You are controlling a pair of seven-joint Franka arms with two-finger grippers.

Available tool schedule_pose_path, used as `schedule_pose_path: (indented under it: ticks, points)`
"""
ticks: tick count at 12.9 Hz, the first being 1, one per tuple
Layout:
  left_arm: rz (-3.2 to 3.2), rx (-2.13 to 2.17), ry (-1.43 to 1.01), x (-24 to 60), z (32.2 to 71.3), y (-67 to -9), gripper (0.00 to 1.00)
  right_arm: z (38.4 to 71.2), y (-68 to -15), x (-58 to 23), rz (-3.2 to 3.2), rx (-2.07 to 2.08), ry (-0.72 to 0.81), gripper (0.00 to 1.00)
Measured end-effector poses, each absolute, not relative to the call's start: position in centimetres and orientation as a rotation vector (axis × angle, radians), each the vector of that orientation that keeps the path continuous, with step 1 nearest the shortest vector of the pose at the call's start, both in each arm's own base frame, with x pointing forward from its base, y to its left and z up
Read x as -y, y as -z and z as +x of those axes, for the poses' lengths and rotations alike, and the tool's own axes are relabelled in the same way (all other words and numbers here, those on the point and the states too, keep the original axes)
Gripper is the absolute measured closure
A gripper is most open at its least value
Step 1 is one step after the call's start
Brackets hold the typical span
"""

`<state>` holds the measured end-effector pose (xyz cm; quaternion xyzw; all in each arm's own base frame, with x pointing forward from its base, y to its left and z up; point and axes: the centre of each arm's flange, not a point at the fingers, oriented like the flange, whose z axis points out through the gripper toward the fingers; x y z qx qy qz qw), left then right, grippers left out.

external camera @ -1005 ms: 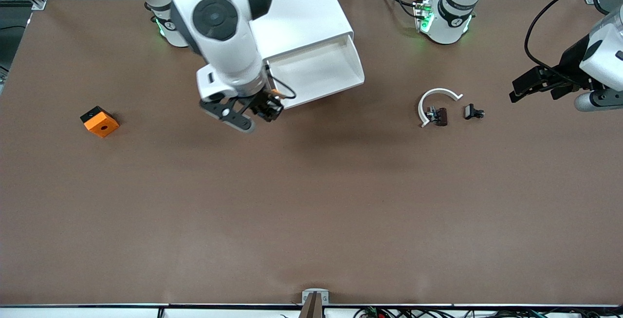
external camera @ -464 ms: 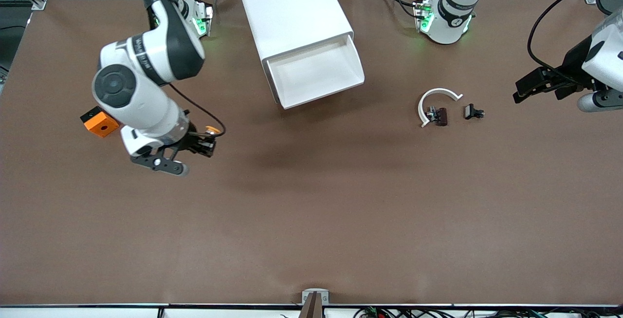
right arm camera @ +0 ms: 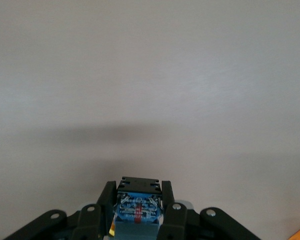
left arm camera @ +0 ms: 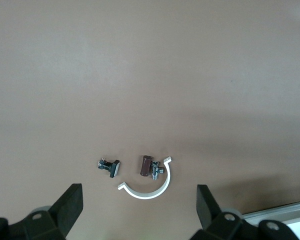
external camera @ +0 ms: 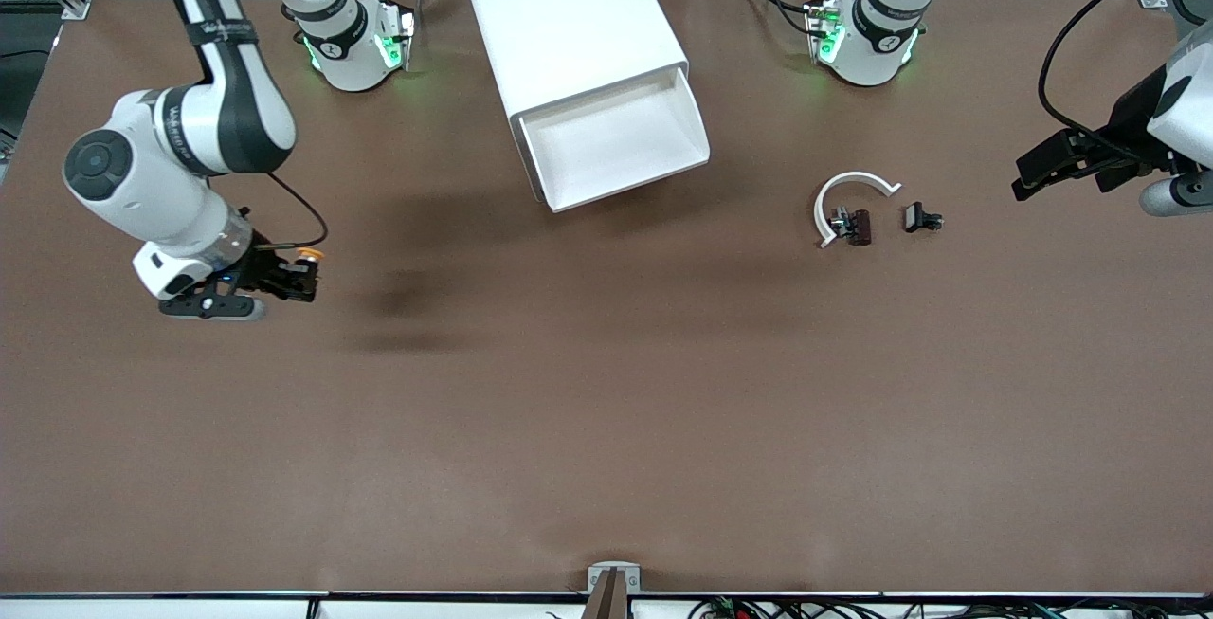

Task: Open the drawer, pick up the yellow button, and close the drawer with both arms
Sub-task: 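Lift the button out and carry it toward the orange block, then lower the button onto the table and open the right gripper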

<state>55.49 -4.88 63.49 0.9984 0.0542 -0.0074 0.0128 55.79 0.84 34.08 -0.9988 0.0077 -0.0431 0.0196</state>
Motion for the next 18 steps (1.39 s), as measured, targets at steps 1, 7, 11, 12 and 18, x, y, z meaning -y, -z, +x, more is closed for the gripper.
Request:
schedule_pose_path:
  ticks: [1,7,11,12,18]
  points:
    - [3.112,-0.168,0.031,4.9,55.5,-63.4,0.0,55.5,-33.2,1.3,-3.105,-0.012,0.163,0.59]
    - [3.114,-0.161,0.049,5.2,55.4,-62.8,0.0,54.4,-25.1,7.7,-3.145,-0.009,0.175,0.59]
    - [3.115,-0.155,0.057,5.5,55.7,-60.8,0.0,53.9,-20.0,8.5,-3.16,0.014,0.125,0.59]
    - [3.115,-0.154,0.058,5.6,55.7,-60.3,0.0,53.8,-19.1,8.3,-3.161,0.022,0.119,0.59]
    - [3.121,-0.161,0.06,5.2,55.8,-59.8,0.0,54.0,-18.5,7.1,-3.156,0.067,0.118,0.44]
